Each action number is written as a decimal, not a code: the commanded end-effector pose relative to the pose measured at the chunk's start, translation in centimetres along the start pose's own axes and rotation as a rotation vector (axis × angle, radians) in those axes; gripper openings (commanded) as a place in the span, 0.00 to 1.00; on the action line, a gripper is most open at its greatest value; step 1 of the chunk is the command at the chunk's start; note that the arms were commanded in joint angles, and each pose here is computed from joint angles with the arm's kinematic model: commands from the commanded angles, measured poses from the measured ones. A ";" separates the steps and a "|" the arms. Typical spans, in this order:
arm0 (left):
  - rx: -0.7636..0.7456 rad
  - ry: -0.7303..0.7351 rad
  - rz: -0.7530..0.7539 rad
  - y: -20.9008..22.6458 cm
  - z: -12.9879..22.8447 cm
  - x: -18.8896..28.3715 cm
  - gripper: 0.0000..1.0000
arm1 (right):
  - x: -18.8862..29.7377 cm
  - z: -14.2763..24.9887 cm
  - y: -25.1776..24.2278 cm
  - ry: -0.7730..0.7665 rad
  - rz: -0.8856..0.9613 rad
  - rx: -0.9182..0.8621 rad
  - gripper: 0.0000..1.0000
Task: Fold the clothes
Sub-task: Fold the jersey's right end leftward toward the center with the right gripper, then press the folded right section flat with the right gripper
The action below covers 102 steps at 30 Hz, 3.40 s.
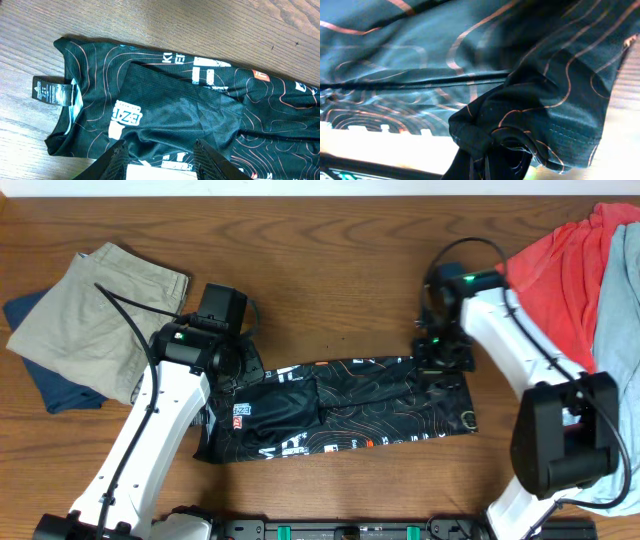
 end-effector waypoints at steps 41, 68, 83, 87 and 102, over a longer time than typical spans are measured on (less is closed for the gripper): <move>-0.006 0.003 -0.022 0.3 0.1 0.0 0.44 | -1.4 2.2 2.9 0.069 0.291 0.051 0.33; -0.006 0.003 -0.021 0.3 0.1 0.0 0.44 | -8.5 3.4 4.3 0.057 0.064 0.159 0.00; -0.006 0.002 -0.021 0.3 0.1 0.0 0.45 | -8.1 4.4 6.0 0.123 -0.151 0.319 0.15; -0.006 0.002 -0.021 0.3 0.1 0.0 0.44 | -7.8 4.6 7.2 0.108 -0.305 0.435 0.16; -0.006 0.003 -0.022 0.3 0.1 0.0 0.45 | -0.5 2.3 6.2 -0.172 0.007 0.231 0.33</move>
Point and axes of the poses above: each gripper's point midway between its finger pads, its own x axis back along the fingers, its own y axis along the line the jaws close on, z = x × y, the point moved 9 cm from there along x, back along the fingers, and after that the axes turned 10 degrees about x, right-handed, at the moved point
